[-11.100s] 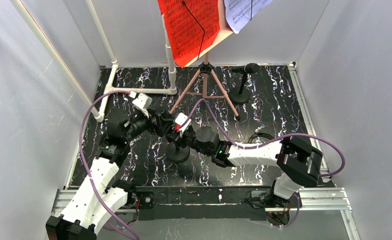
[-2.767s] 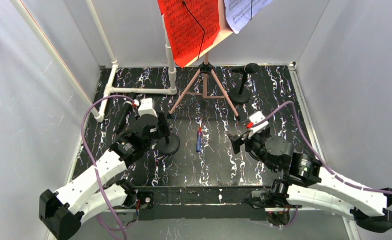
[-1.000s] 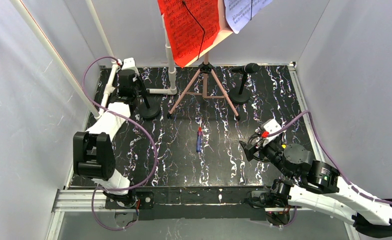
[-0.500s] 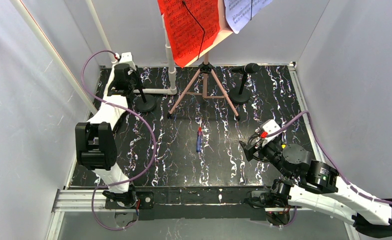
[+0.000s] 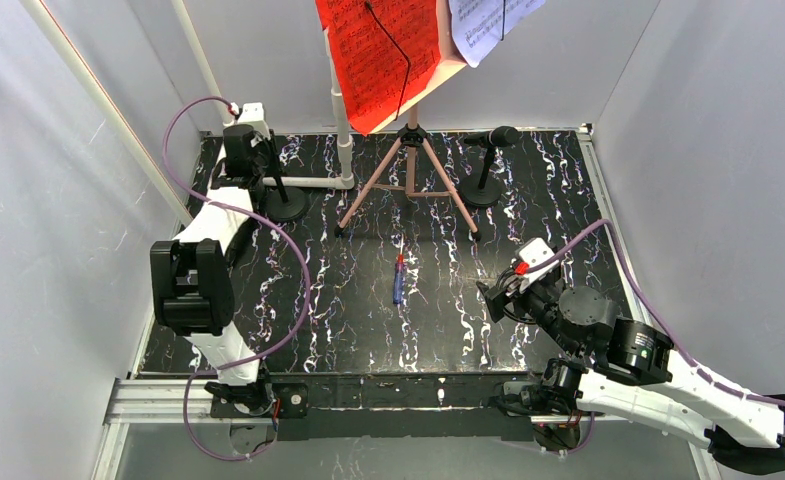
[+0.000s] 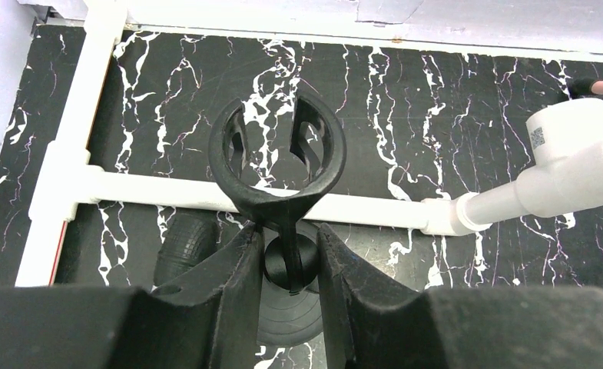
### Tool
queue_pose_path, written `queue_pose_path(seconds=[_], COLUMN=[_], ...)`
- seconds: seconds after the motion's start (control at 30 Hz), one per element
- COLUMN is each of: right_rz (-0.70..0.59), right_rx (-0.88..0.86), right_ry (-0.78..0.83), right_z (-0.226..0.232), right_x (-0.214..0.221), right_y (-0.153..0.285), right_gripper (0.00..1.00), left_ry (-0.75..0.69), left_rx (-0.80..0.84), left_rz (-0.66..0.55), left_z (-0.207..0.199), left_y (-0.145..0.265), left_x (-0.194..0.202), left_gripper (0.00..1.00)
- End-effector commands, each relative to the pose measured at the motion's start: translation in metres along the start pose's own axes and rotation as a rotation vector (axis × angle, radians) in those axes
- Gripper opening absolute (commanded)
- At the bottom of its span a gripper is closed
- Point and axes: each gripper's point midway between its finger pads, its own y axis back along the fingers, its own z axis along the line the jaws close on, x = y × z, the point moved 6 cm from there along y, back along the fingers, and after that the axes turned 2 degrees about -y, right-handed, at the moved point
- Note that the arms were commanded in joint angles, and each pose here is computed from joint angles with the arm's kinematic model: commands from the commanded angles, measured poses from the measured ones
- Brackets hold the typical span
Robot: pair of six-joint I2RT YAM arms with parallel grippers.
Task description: Pack up the instrument practice props
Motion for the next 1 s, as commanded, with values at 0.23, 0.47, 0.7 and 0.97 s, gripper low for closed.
queue_pose_path(seconds=[0.23,0.47,0.7,0.97], right_rz=[-0.035,-0.028,0.002,0.076], right_rx=[0.008,0.009,0.006,-0.005], right_ry=[-0.014,-0.015,-0.054,-0.116], right_z=[0.000,0.000,0.005,0.025], right_x=[-0.008,-0.009,-0.014,-0.019], right_y=[-0.002,-0.002,-0.007,-0.028], right_gripper=[0.99,0.99,0.99,0.99], left_ry=[0.034,0.070,0.145,0.229], left_rx=[0.013,0.017,0.027,0.112], left_rz=[-0.090,-0.126,-0.166,-0.157], left_z=[0.016,0.014,0.010,-0.004], left_y=[0.010,0.040,0.094,0.163], left_x=[-0.028,-0.035,-0.032,-0.019], left_gripper=[0.59,0.75,0.79,0.85])
